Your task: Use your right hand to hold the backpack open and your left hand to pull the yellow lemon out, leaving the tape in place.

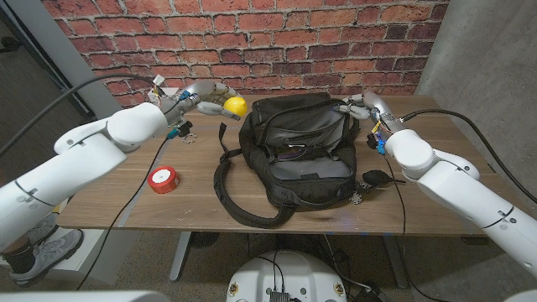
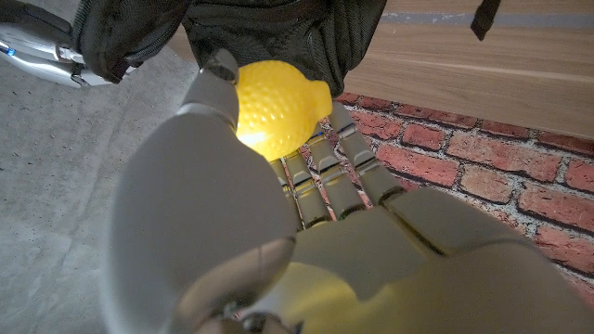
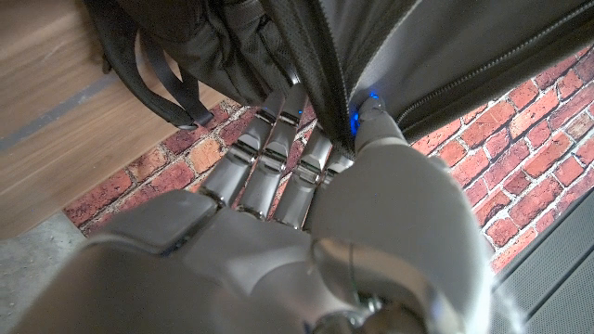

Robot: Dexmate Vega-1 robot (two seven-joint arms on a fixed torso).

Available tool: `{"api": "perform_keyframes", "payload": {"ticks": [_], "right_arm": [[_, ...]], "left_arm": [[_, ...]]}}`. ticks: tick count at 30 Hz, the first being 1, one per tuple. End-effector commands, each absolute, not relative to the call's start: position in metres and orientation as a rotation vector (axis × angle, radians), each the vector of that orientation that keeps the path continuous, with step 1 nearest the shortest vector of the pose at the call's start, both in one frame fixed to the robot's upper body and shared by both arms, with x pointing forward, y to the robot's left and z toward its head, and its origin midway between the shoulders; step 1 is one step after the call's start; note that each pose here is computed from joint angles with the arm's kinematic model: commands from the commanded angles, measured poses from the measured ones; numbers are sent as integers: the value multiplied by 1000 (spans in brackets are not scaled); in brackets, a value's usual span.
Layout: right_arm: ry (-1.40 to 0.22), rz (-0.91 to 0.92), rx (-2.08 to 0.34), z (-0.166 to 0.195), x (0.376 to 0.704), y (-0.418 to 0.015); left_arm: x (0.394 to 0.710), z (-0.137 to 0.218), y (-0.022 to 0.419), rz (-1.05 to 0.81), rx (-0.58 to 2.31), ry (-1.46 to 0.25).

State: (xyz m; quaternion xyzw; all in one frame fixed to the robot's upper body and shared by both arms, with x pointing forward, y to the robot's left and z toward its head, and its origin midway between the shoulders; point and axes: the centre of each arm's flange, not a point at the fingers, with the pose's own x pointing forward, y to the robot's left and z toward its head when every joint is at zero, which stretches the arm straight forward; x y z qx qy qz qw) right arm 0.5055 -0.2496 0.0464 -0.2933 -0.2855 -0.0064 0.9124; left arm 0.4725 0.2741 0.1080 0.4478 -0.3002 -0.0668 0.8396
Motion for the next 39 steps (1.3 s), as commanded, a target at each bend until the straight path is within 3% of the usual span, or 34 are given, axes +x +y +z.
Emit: {"api": "perform_keyframes", "payload": {"ticks": [1,24,39], "right_arm": [[-526,29,-639,39,484,-246],[-408,153,-634,28,467,-251],[-280,275,-629,33,454,-262]], "left_arm": [[481,99,275,-141,899,-636],[492,77,284,-76,796,-607],[499,81,281,-86,819,-596]]}}
